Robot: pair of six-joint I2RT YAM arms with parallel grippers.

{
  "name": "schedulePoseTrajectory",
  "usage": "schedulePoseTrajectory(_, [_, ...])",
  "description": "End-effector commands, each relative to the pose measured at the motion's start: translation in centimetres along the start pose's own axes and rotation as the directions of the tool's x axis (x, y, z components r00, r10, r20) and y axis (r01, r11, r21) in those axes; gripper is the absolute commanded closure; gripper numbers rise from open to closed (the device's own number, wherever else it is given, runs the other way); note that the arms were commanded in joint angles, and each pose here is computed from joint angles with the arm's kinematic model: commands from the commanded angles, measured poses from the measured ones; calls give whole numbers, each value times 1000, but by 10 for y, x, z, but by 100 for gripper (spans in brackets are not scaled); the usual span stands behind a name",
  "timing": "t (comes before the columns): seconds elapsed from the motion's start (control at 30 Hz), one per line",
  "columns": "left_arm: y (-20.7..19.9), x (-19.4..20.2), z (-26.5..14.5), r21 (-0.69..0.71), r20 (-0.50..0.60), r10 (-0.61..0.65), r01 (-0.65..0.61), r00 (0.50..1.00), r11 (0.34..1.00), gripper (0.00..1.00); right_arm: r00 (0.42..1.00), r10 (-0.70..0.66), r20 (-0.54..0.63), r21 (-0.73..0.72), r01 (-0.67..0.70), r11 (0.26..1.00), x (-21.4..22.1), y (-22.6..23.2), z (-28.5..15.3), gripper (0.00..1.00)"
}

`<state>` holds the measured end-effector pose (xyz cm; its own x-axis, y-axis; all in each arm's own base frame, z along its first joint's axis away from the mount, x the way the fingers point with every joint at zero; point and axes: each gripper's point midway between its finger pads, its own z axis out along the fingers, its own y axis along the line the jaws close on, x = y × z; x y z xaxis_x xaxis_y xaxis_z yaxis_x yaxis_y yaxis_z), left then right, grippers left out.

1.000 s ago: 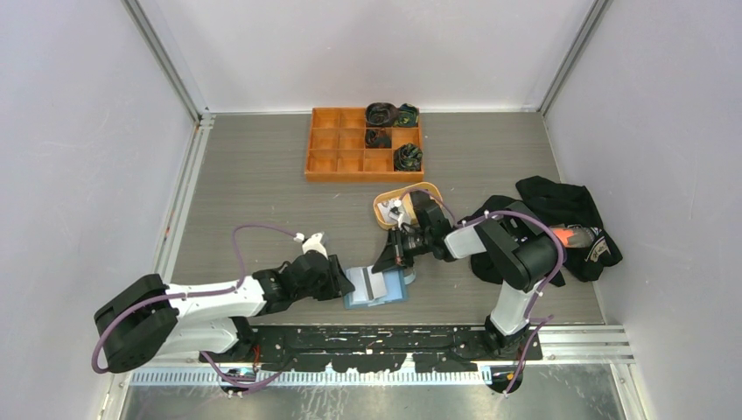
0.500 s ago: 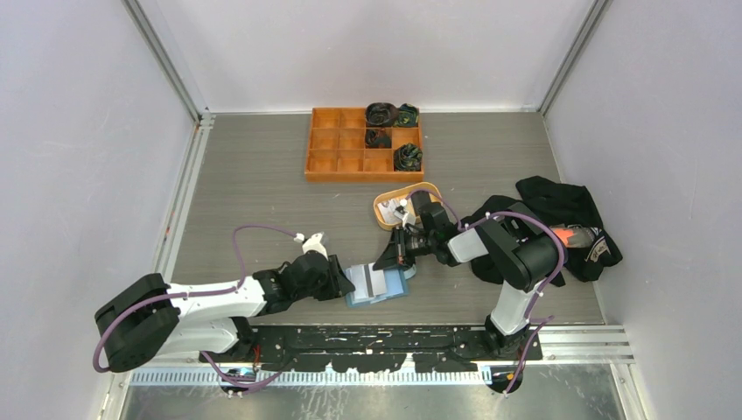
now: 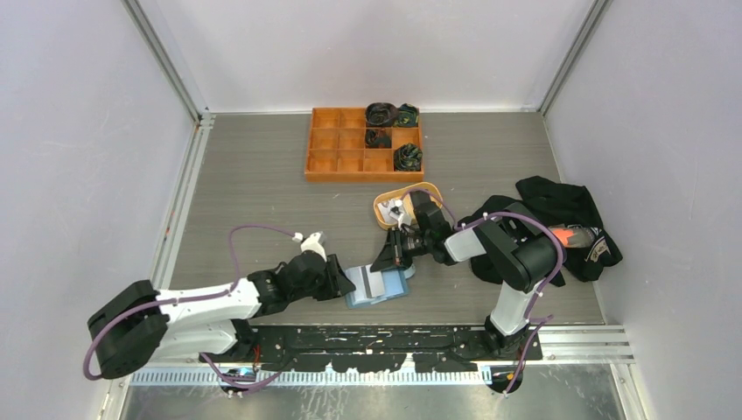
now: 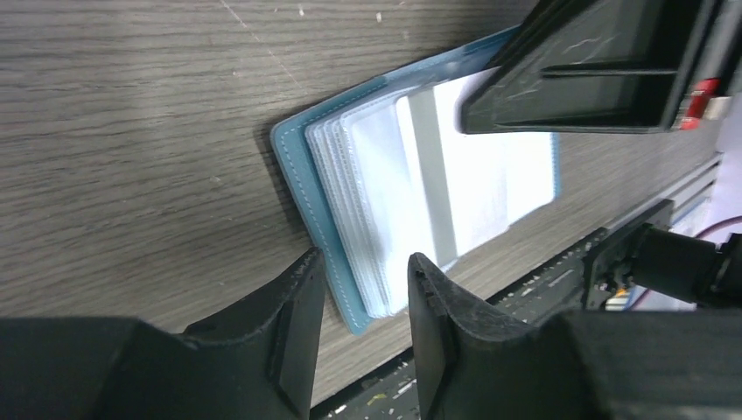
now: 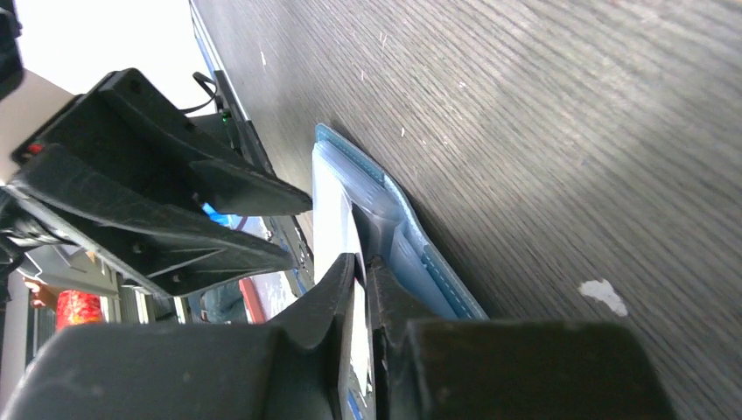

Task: Put the credit cards into the card holder
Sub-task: Insert the credit card into the card holder.

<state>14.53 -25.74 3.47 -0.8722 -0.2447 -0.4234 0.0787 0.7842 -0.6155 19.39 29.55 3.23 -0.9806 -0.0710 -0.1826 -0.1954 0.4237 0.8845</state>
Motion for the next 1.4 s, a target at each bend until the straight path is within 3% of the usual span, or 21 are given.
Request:
schedulePoseTrajectory(0.0, [-6, -14, -19, 13, 59, 14, -15, 998, 1000, 58, 998, -61, -1, 3, 61, 998, -6, 4, 2, 83])
schedulePoseTrajectory(0.13, [-11, -24, -39, 39, 103, 26, -30, 994, 999, 57, 998, -64, -8, 6, 64, 998, -6, 4, 2, 76])
schedulePoseTrajectory(0.3, [-45, -27, -48, 125, 136, 51, -68, 989, 990, 59, 998, -63, -13, 11, 63, 998, -5, 2, 3, 75])
schedulePoseTrajectory(0.6, [-104, -16, -29, -54, 169, 306, -301, 937, 952, 66, 998, -63, -21, 30, 64, 997, -6, -1, 3, 75])
schedulePoseTrajectory(0.73, [-119, -10, -7, -98, 140, 329, -317, 934, 943, 84, 998, -61, -26, 38, 62, 997, -6, -3, 3, 75])
schedulePoseTrajectory(0.83, [-130, -4, 9, -117, 110, 346, -333, 932, 936, 89, 998, -59, -31, 47, 61, 997, -5, -5, 3, 75])
schedulePoseTrajectory(1.13, [-131, 12, 45, -212, 22, 394, -381, 919, 900, 92, 998, -57, -36, 49, 59, 997, -5, -5, 3, 75])
schedulePoseTrajectory(1.37, [-123, 8, 56, -295, 18, 427, -404, 904, 866, 92, 998, -47, -44, 70, 50, 996, -4, -9, 4, 74])
